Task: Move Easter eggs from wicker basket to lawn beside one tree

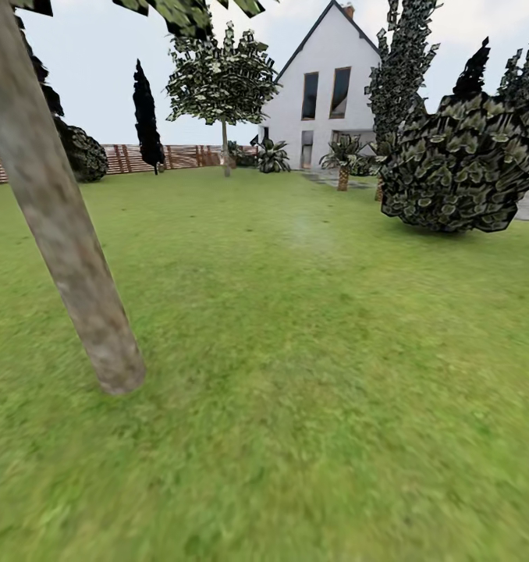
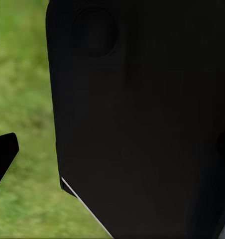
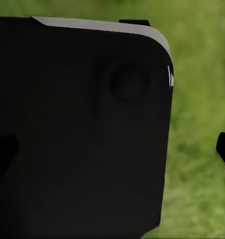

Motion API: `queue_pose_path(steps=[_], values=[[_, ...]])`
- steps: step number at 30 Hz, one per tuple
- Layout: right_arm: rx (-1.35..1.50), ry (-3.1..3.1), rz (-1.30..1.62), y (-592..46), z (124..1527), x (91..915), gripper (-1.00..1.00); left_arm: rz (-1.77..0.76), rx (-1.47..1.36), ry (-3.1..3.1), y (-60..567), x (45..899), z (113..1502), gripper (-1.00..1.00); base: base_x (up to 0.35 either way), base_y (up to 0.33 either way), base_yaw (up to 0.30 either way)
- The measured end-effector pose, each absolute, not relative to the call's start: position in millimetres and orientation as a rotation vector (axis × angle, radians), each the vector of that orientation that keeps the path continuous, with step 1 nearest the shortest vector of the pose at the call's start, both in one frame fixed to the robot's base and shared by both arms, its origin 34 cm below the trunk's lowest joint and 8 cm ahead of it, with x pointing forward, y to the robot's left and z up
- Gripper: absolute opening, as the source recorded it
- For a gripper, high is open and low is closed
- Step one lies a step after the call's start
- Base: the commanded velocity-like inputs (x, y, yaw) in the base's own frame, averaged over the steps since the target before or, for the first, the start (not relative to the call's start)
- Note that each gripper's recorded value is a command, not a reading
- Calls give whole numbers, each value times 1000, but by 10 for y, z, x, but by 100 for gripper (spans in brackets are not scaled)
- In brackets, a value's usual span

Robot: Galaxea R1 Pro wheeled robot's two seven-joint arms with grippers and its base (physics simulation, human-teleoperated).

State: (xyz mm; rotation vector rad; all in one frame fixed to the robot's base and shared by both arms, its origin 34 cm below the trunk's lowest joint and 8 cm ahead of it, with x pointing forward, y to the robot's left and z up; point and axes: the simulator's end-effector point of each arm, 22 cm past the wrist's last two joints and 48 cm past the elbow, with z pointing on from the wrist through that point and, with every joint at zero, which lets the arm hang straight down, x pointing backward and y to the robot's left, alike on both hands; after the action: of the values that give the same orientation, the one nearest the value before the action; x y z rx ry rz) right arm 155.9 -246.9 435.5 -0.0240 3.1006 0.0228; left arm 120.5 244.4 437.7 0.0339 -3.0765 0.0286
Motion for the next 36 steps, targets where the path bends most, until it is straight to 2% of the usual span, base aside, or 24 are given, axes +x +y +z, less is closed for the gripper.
queue_pose_path(steps=[36], values=[[-22,3101,21,-2478,4355,1560,100,30,34,-3077,2442,1206,4377,100,338,0,0]])
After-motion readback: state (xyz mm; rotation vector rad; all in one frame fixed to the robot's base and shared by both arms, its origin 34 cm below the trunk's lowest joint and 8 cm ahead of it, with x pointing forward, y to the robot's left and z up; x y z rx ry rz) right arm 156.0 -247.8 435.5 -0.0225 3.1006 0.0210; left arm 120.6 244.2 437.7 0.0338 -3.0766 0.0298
